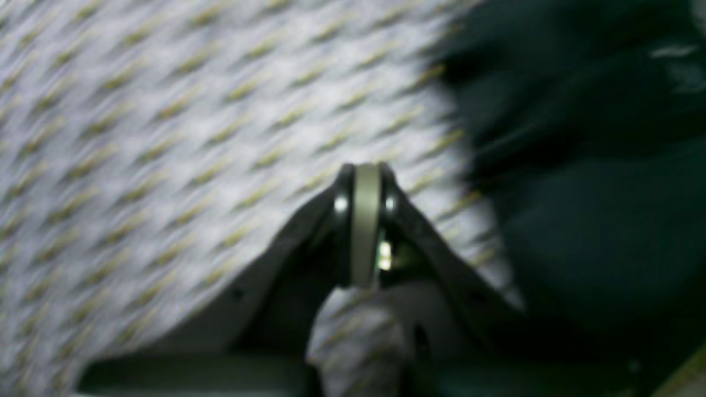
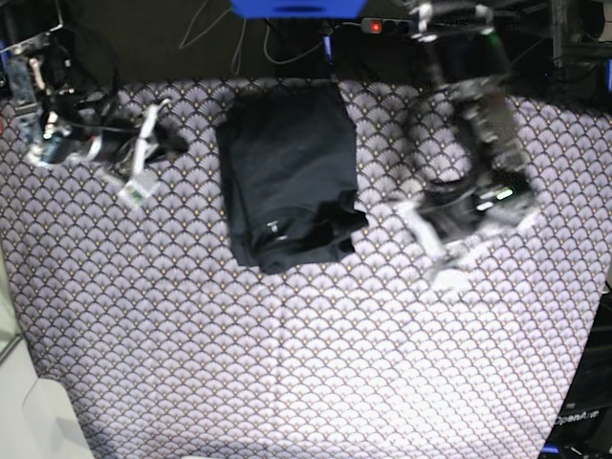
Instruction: Fold the T-shirt properly
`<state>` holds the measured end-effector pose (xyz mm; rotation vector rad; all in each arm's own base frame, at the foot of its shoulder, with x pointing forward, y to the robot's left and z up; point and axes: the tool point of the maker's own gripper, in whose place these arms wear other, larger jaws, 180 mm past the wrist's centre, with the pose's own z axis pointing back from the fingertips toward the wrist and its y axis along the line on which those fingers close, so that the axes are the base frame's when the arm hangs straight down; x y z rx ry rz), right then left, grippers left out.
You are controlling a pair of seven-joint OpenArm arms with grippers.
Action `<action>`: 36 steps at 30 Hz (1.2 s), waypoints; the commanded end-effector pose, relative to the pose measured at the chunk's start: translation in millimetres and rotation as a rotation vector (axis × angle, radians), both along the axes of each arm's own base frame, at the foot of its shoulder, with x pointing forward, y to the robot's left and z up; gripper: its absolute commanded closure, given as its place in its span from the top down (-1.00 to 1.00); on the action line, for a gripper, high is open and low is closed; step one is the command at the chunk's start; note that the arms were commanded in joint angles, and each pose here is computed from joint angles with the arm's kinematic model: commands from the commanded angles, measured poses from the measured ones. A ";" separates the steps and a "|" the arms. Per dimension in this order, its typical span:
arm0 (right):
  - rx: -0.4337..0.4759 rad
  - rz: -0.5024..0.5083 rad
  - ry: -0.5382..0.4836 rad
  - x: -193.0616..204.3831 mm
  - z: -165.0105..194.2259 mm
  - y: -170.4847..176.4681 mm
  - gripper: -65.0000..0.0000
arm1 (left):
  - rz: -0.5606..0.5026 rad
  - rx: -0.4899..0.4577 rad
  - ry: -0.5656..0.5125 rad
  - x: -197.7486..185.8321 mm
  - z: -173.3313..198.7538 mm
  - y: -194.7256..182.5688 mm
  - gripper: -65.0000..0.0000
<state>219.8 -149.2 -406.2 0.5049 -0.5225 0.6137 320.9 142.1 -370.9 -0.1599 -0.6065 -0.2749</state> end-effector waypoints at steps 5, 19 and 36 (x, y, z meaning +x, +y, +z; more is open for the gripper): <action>0.008 -0.041 -0.040 -6.2 14.6 -13.6 -1.00 | 0.067 0.136 0.015 -39.0 2.8 67.5 -1.00; 0.010 -0.090 -0.043 -32.3 22.6 -20.3 -1.00 | -0.174 0.081 -0.039 -53.3 14.7 -31.2 -1.00; -0.016 -0.137 0.017 -58.2 12.6 -37.3 -1.00 | -0.227 -0.163 -0.068 20.3 -0.6 -116.1 -1.00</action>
